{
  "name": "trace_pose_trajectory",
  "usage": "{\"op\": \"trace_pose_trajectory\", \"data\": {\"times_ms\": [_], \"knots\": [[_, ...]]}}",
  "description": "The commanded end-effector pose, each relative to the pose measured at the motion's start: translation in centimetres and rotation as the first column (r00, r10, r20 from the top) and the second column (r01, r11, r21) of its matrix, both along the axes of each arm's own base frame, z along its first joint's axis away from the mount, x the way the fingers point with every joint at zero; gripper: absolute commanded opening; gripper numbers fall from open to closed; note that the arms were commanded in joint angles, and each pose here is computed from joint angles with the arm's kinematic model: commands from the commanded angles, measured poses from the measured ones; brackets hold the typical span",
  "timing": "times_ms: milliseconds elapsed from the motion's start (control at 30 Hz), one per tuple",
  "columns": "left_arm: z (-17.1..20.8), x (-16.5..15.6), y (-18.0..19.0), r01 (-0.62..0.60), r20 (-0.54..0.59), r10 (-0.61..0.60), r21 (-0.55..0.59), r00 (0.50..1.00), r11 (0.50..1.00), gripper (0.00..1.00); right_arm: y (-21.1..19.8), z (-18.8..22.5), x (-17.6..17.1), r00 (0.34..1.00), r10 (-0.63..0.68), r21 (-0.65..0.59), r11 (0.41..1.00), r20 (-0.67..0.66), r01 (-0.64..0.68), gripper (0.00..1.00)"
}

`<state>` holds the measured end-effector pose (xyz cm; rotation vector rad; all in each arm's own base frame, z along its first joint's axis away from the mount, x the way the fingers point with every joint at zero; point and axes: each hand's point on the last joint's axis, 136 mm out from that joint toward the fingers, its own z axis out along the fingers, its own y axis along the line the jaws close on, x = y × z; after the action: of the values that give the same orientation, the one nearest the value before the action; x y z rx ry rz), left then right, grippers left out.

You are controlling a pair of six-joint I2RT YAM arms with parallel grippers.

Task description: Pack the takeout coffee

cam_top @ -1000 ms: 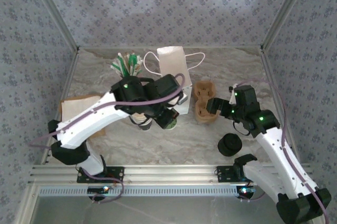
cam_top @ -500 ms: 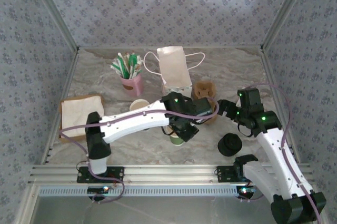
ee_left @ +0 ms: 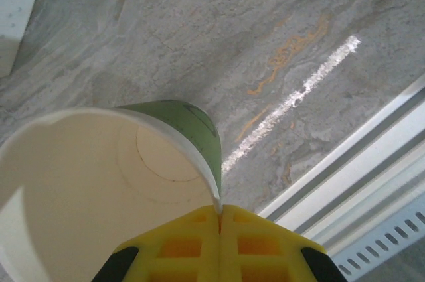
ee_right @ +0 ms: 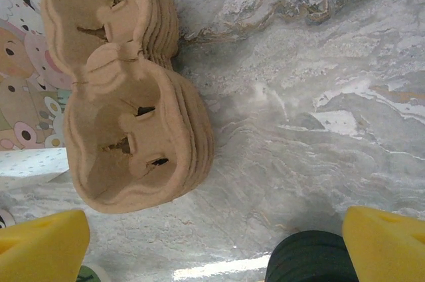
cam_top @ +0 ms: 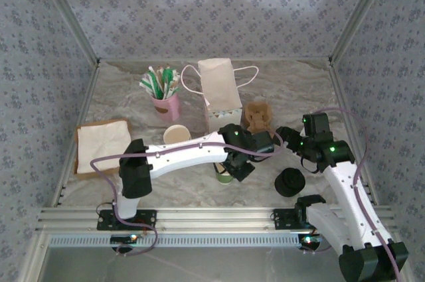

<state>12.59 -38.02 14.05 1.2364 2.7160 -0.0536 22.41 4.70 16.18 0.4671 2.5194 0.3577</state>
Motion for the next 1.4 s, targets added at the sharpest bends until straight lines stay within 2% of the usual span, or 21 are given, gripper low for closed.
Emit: {"op": "trace_pose_trajectory", "data": {"times_ms": [0, 167, 233, 433, 533, 633, 667, 733, 867, 967, 1033, 1133, 1267, 1367], "knots": [[-0.3, 0.7, 0.1, 0.000, 0.060, -0.001, 0.003, 0.998, 1.000, 0.05, -0.3, -0.6, -0.5, 0.999, -0.027, 0.005, 1.000, -0.025, 0.027, 1.00], [-0.8, 1.3, 0.8, -0.008, 0.100, 0.005, 0.024, 0.995, 1.000, 0.09, -0.3, -0.7, -0.4, 0.999, -0.034, 0.011, 0.999, -0.024, 0.034, 1.00], [-0.9, 1.4, 0.9, -0.013, 0.101, 0.011, 0.018, 0.995, 1.000, 0.16, -0.3, -0.7, -0.4, 0.999, -0.038, 0.015, 0.999, -0.022, 0.038, 1.00], [0.8, 1.4, 0.8, -0.013, 0.110, 0.019, -0.054, 0.994, 0.998, 0.58, -1.1, -0.8, -0.4, 0.995, -0.094, -0.002, 0.996, -0.043, 0.094, 1.00], [2.7, 1.5, 1.0, -0.005, 0.128, 0.019, -0.112, 0.992, 0.994, 0.75, -1.4, -0.5, -0.7, 0.993, -0.110, -0.012, 0.994, -0.041, 0.109, 1.00], [5.0, 1.9, 1.2, 0.013, 0.152, 0.017, -0.193, 0.988, 0.981, 0.96, -1.6, 0.0, -1.4, 0.988, -0.144, 0.016, 0.989, -0.048, 0.145, 1.00], [5.8, 2.0, 1.1, 0.023, 0.159, 0.014, -0.226, 0.987, 0.974, 0.99, -1.4, 0.2, -1.6, 0.990, -0.133, 0.025, 0.991, -0.048, 0.134, 1.00], [7.4, 2.7, 1.1, 0.040, 0.180, 0.014, -0.296, 0.984, 0.954, 0.99, -1.4, 0.7, -2.0, 0.991, -0.121, 0.031, 0.992, -0.053, 0.123, 1.00], [10.0, 4.3, 1.2, 0.084, 0.265, 0.030, -0.408, 0.964, 0.909, 0.99, -2.9, 1.1, -3.0, 0.980, -0.167, -0.065, 0.985, -0.103, 0.161, 1.00], [10.7, 5.7, 1.6, 0.097, 0.324, 0.072, -0.478, 0.943, 0.873, 0.99, -3.7, 1.2, -4.4, 0.967, -0.213, -0.136, 0.971, -0.139, 0.194, 1.00], [11.3, 6.6, 1.4, 0.117, 0.363, 0.107, -0.543, 0.925, 0.832, 0.99, -4.6, 1.2, -5.6, 0.954, -0.259, -0.193, 0.954, -0.149, 0.229, 1.00], [11.0, 7.5, 1.9, 0.137, 0.412, 0.145, -0.582, 0.900, 0.802, 0.99, -5.6, 0.8, -7.3, 0.920, -0.345, -0.243, 0.924, -0.188, 0.297, 1.00], [10.3, 8.1, 2.5, 0.170, 0.451, 0.157, -0.603, 0.878, 0.779, 0.99, -5.2, -1.0, -9.0, 0.888, -0.368, -0.251, 0.919, -0.276, 0.303, 1.00], [10.5, 8.0, 3.0, 0.194, 0.472, 0.167, -0.624, 0.866, 0.757, 0.99, -3.8, -2.6, -9.2, 0.883, -0.341, -0.191, 0.937, -0.324, 0.292, 1.00]]}}
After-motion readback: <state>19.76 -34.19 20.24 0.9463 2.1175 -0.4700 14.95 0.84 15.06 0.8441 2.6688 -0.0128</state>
